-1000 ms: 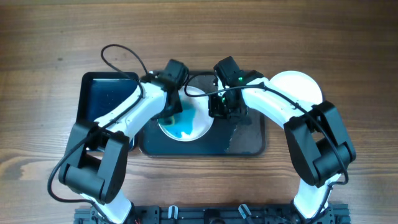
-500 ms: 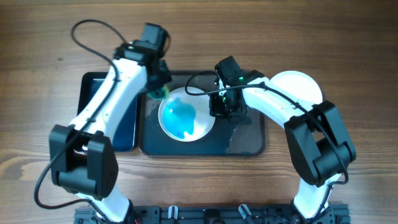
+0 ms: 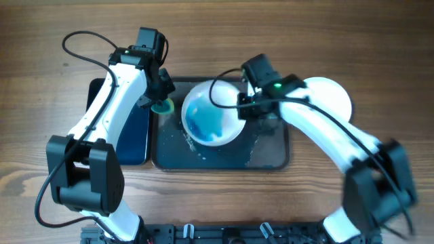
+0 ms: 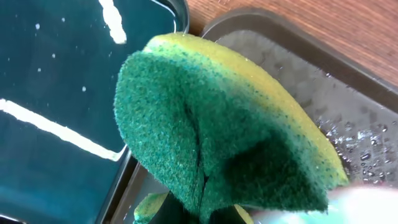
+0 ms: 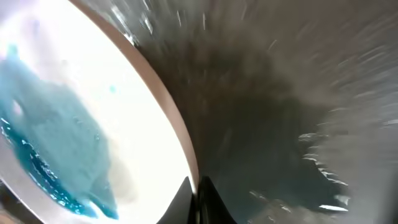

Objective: Clean dirty plates on tray and stack at the side
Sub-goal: 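Lift the plate with the right gripper and carry it right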

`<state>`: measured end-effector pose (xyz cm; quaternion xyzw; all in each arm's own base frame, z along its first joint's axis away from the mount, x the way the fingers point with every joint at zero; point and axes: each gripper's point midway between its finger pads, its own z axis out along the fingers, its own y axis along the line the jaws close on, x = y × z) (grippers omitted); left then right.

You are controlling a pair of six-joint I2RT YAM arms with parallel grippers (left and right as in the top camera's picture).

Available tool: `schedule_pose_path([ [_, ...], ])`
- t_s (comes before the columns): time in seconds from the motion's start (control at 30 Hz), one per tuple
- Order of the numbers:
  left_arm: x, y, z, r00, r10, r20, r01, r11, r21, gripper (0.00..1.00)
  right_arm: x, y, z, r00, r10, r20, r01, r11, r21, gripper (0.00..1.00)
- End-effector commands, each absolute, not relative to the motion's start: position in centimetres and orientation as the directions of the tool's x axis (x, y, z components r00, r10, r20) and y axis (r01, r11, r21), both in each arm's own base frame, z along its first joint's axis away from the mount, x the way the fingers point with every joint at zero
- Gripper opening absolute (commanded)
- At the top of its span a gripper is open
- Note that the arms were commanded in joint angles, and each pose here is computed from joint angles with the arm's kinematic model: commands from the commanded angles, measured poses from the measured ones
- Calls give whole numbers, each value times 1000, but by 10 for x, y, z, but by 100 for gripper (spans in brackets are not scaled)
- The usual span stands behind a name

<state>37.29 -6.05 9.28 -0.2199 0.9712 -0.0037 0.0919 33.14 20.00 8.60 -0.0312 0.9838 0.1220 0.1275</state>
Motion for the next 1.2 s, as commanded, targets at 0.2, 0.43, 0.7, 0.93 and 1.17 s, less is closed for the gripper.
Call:
schedule_pose_path([
  [0.2,376,-66,88,-890,-422,-171,-417,906,-69,4,330,104,190,-790,-63,-610,113,963,-246,4],
  [0.43,376,-66,88,-890,-422,-171,-417,906,-70,4,310,125,249,-580,-346,-738,191,823,-535,4],
  [0.7,384,-68,89,-884,-424,-197,-413,906,-93,4,286,155,314,-338,-555,-760,336,683,-648,4],
  [0.93,384,-68,89,-885,-423,-196,-413,906,-92,4,293,174,301,-359,-535,-765,231,743,-628,4],
  [1.17,385,-68,90,-884,-423,-198,-413,906,-94,4,288,208,187,-785,-80,-615,-78,997,-31,4],
])
